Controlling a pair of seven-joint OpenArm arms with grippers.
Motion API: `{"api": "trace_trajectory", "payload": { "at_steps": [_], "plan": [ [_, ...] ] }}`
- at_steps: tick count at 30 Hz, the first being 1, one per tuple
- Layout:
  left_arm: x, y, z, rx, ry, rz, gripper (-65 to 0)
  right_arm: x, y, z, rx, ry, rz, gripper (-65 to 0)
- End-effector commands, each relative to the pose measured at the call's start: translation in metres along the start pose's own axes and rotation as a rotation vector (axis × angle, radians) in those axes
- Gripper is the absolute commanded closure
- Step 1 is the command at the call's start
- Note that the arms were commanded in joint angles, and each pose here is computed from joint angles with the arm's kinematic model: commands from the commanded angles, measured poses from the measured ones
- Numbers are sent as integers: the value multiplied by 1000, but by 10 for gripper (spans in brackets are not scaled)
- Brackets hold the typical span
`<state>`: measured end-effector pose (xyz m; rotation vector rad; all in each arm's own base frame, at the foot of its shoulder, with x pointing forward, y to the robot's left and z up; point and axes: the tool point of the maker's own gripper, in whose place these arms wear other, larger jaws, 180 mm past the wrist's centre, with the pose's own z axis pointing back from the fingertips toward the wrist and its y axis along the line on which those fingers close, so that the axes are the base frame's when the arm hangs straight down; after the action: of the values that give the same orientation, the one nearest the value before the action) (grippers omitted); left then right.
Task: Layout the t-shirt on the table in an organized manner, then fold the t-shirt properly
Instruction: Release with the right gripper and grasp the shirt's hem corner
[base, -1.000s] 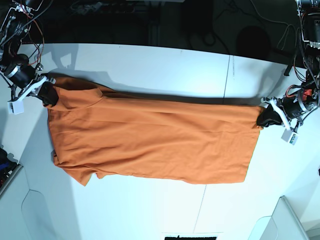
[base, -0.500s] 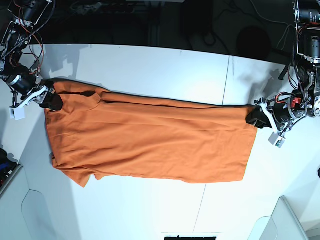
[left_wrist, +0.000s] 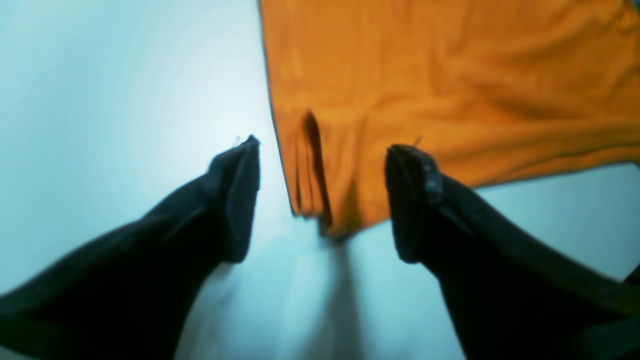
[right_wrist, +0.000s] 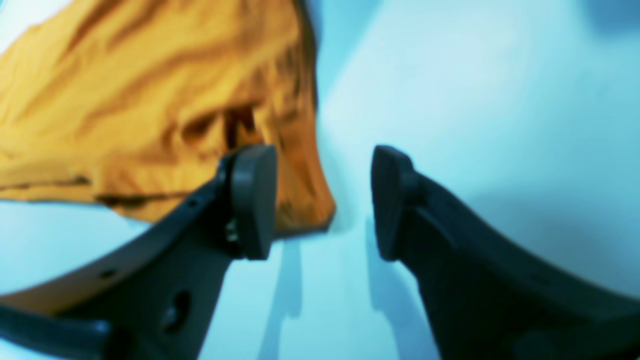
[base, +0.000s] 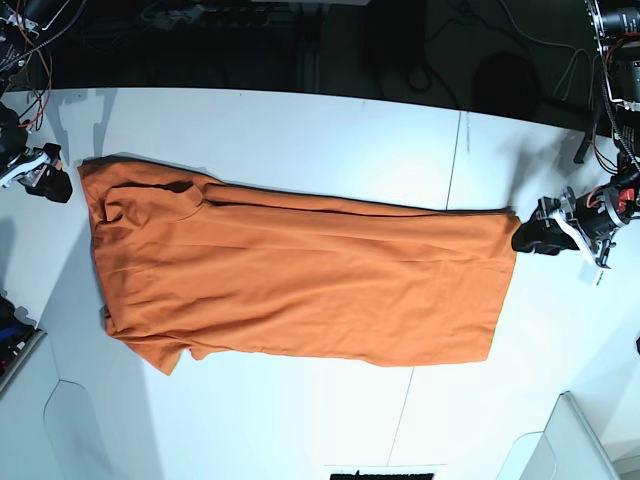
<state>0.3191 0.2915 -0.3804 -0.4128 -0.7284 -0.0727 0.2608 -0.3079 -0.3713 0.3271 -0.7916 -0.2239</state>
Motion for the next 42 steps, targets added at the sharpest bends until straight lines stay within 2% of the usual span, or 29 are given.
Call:
{"api": "trace_trajectory", "payload": {
  "at_steps": [1,5,13,15,16,19,20,21,26,30,34,42],
  "plan": [
    [19,2,6,6,-50,-30,-432,15,1,1,11,-46,8,-313],
    [9,-5,-6,4,-38,-33,-432,2,4,-11,38,-15,-14,-410],
    [-9,-15,-26,23,32,-138,-430,-20,41,-35,134,75,36,-409],
    [-14,-19,-31,18,53,-166,-411,-25,50,-40,154,98,52,-383],
    [-16,-20,-32,16,60,-174,-351,-27,53,-41,160,106,56,-344],
    [-19,-19,-33,23,76,-190,-36,-27,51,-41,156,106,54,-135],
    [-19,-18,-33,28,80,-195,0,-26,49,-40,151,102,49,-64],
    [-20,-16,-31,33,87,-197,0,-25,47,-38,145,100,44,-2],
    [-28,-11,-25,33,146,-182,0,-26,31,-25,120,118,-6,0],
    [-34,-23,-19,-43,164,-94,0,-26,24,-8,148,98,-65,0],
    [-51,-38,-13,-110,224,-48,0,-40,12,7,131,131,-72,0],
    [-72,-54,8,-128,236,-89,0,-69,2,28,102,199,-58,0]
  ]
}}
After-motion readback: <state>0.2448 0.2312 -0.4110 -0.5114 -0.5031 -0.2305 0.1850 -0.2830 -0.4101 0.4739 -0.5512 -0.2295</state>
